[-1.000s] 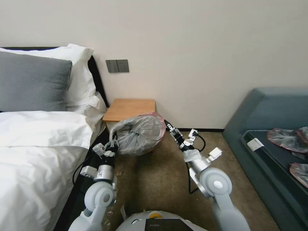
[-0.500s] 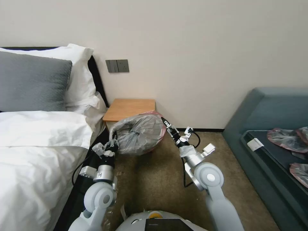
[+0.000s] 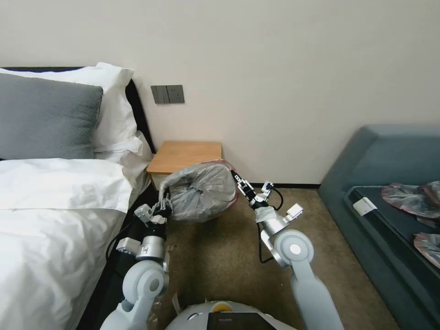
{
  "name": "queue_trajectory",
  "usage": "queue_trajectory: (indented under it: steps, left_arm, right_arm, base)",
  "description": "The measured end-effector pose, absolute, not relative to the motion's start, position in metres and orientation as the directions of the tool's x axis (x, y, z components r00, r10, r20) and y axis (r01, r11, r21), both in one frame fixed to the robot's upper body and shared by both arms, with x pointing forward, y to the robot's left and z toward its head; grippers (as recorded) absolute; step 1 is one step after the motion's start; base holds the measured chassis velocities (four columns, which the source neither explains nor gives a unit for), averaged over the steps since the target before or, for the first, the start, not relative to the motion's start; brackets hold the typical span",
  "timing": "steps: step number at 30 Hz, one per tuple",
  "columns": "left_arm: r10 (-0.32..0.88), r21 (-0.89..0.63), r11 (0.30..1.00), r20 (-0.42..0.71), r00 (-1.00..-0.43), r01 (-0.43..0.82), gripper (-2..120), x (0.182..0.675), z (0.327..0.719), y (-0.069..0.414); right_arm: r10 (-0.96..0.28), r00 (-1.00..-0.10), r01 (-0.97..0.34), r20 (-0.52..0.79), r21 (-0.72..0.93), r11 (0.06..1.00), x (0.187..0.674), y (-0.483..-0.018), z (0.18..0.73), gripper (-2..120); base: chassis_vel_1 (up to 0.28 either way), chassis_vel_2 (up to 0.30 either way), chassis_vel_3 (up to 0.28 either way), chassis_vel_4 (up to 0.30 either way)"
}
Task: Pick up the garbage bag from the table and place it over the trash can.
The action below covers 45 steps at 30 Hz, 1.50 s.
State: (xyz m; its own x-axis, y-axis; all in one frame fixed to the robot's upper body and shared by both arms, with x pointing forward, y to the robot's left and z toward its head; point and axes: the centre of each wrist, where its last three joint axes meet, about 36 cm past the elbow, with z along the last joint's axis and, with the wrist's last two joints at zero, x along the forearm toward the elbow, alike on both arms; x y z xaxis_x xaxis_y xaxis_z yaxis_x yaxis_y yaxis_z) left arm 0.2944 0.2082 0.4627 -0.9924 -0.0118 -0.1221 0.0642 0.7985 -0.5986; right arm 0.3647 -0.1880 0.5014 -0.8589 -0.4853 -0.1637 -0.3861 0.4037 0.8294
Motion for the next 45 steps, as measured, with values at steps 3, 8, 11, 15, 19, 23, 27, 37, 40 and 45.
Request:
queue_trajectory:
  steps: [3,8,11,15,19,23,27,37,40,45]
  left_arm:
    - [-0.003,-0.597,0.799,-0.124,-0.992,0.072,9,0.294,0.462,0.208]
    - [0.004,-0.597,0.798,-0.124,-0.992,0.077,9,0.293,0.462,0.207]
    - [0.010,-0.607,0.790,-0.124,-0.992,0.084,9,0.292,0.464,0.205]
    - [0.020,-0.643,0.761,-0.111,-0.994,0.087,9,0.290,0.470,0.204]
    - [0.036,-0.674,0.732,-0.099,-0.994,0.094,9,0.289,0.477,0.204]
    - [0.047,-0.697,0.709,-0.096,-0.994,0.101,9,0.288,0.481,0.204]
    - [0.055,-0.712,0.694,-0.092,-0.994,0.104,9,0.287,0.484,0.206]
    - [0.057,-0.701,0.705,-0.096,-0.994,0.109,9,0.292,0.480,0.211]
    - [0.050,-0.696,0.711,-0.099,-0.994,0.105,9,0.293,0.479,0.214]
    - [0.041,-0.686,0.721,-0.098,-0.994,0.098,9,0.296,0.476,0.216]
  right_arm:
    - [-0.483,-0.860,-0.385,-0.163,0.828,0.407,0.365,-0.189,0.501,20]
    - [-0.478,-0.864,-0.382,-0.159,0.825,0.416,0.366,-0.191,0.500,2]
    - [-0.472,-0.869,-0.377,-0.151,0.819,0.433,0.370,-0.194,0.497,0]
    - [-0.470,-0.873,-0.374,-0.133,0.800,0.468,0.378,-0.198,0.490,0]
    - [-0.471,-0.873,-0.382,-0.129,0.782,0.493,0.388,-0.204,0.487,0]
    - [-0.476,-0.871,-0.394,-0.125,0.756,0.522,0.398,-0.210,0.481,0]
    - [-0.479,-0.870,-0.403,-0.115,0.726,0.557,0.405,-0.215,0.473,0]
    - [-0.457,-0.886,-0.380,-0.082,0.693,0.612,0.396,-0.232,0.468,18]
    - [-0.454,-0.889,-0.370,-0.066,0.688,0.625,0.387,-0.238,0.465,26]
    - [-0.438,-0.898,-0.346,-0.039,0.677,0.650,0.368,-0.250,0.462,44]
  base:
    - [0.000,0.000,0.000,0.000]
    - [0.000,0.000,0.000,0.000]
    - [0.000,0.000,0.000,0.000]
    - [0.000,0.000,0.000,0.000]
    - [0.000,0.000,0.000,0.000]
    - [0.000,0.000,0.000,0.000]
    - [0.000,0.000,0.000,0.000]
    - [0.000,0.000,0.000,0.000]
    - [0.000,0.000,0.000,0.000]
    - [0.000,0.000,0.000,0.000]
